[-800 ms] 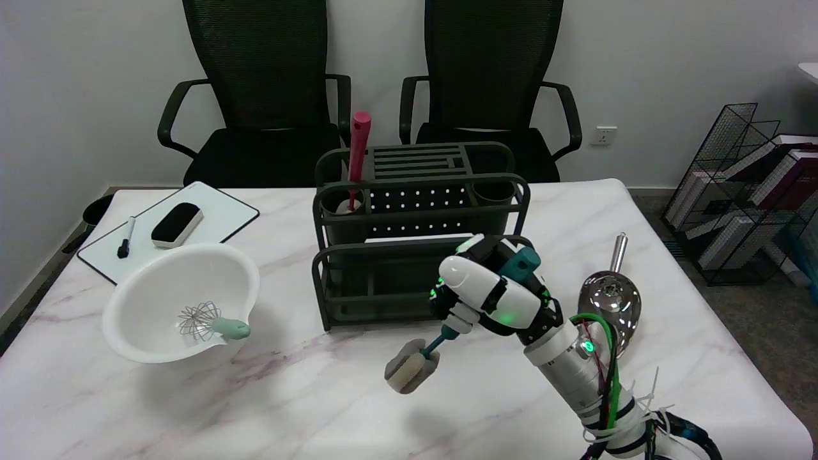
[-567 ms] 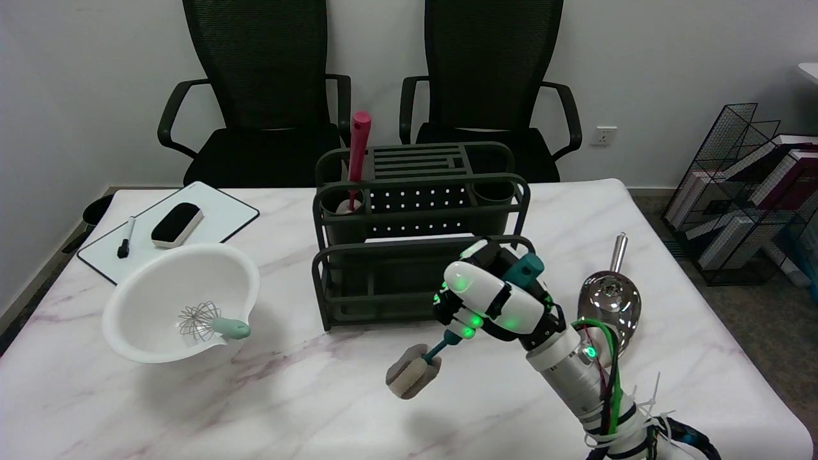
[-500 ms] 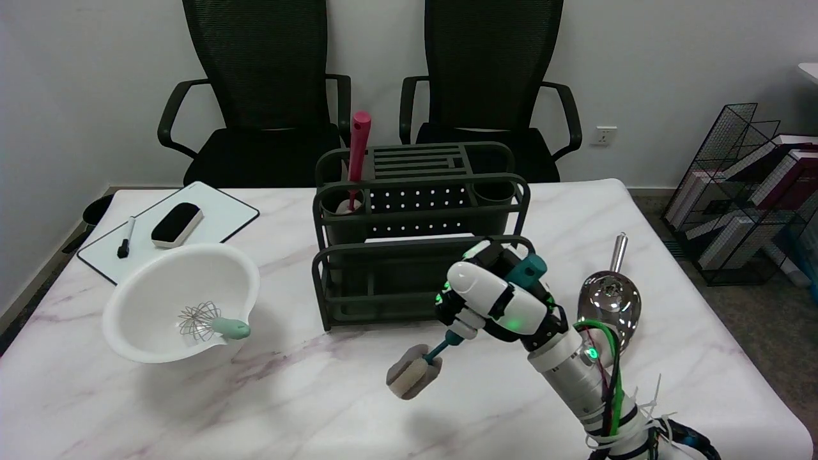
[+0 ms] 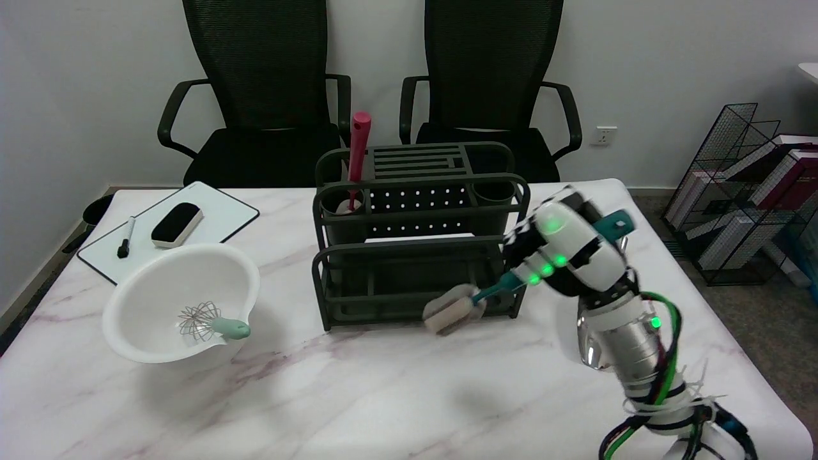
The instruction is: Place the blue sponge bottle brush into the kitchen storage rack.
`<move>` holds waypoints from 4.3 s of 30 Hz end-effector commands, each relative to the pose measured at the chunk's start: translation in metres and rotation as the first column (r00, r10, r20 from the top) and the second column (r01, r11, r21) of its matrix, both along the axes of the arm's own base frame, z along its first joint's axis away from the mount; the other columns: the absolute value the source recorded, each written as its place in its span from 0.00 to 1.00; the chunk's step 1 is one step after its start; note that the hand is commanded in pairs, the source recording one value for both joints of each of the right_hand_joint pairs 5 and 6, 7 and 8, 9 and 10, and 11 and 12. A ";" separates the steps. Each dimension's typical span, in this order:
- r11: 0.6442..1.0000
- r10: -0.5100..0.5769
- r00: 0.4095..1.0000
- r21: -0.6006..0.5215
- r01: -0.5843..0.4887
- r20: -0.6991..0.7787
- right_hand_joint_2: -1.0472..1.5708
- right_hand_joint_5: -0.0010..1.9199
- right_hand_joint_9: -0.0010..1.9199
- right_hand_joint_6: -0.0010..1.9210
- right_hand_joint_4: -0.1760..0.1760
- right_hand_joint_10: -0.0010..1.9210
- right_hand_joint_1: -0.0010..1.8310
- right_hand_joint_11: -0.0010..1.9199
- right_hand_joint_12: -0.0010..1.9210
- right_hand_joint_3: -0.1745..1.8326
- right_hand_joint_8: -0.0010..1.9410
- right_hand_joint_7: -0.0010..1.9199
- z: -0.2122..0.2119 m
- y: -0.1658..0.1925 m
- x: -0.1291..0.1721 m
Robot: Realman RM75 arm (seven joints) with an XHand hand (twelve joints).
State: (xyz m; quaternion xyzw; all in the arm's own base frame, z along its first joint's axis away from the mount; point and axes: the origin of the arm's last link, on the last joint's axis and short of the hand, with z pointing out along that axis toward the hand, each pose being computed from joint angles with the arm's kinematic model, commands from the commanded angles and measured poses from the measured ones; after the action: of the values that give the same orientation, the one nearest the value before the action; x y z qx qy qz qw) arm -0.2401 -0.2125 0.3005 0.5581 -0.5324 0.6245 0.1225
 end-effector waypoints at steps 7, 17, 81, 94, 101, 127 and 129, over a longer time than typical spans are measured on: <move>0.930 0.075 0.997 -0.359 -0.078 -0.021 1.00 1.00 1.00 1.00 0.50 1.00 0.62 1.00 1.00 0.38 0.99 1.00 0.098 -0.010 0.094; 0.932 0.031 0.986 -0.352 -0.088 -0.164 1.00 1.00 1.00 1.00 0.50 1.00 0.62 1.00 1.00 0.26 0.99 1.00 0.125 -0.087 0.162; 0.981 -0.128 0.944 -0.178 0.076 -0.305 0.98 1.00 1.00 1.00 0.50 1.00 0.64 0.98 0.98 0.29 0.99 1.00 0.100 -0.200 0.137; 0.966 -0.179 0.932 -0.236 0.106 -0.315 1.00 1.00 1.00 1.00 0.50 1.00 0.62 1.00 1.00 0.28 0.99 1.00 0.120 -0.187 0.119; 0.962 -0.205 0.928 -0.239 0.132 -0.311 1.00 1.00 1.00 1.00 0.50 1.00 0.62 1.00 1.00 0.28 0.99 1.00 0.121 -0.185 0.109; 0.960 -0.217 0.939 -0.231 0.157 -0.266 1.00 1.00 1.00 1.00 0.50 1.00 0.62 1.00 1.00 0.26 0.99 1.00 0.113 -0.198 0.094; 0.959 -0.221 0.938 -0.233 0.160 -0.266 1.00 1.00 1.00 1.00 0.50 1.00 0.62 1.00 1.00 0.26 0.99 1.00 0.115 -0.198 0.091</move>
State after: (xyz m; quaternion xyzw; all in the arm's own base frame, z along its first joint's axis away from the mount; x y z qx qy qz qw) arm -0.1368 -0.4026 0.4196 0.5833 -0.4838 0.5701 0.3172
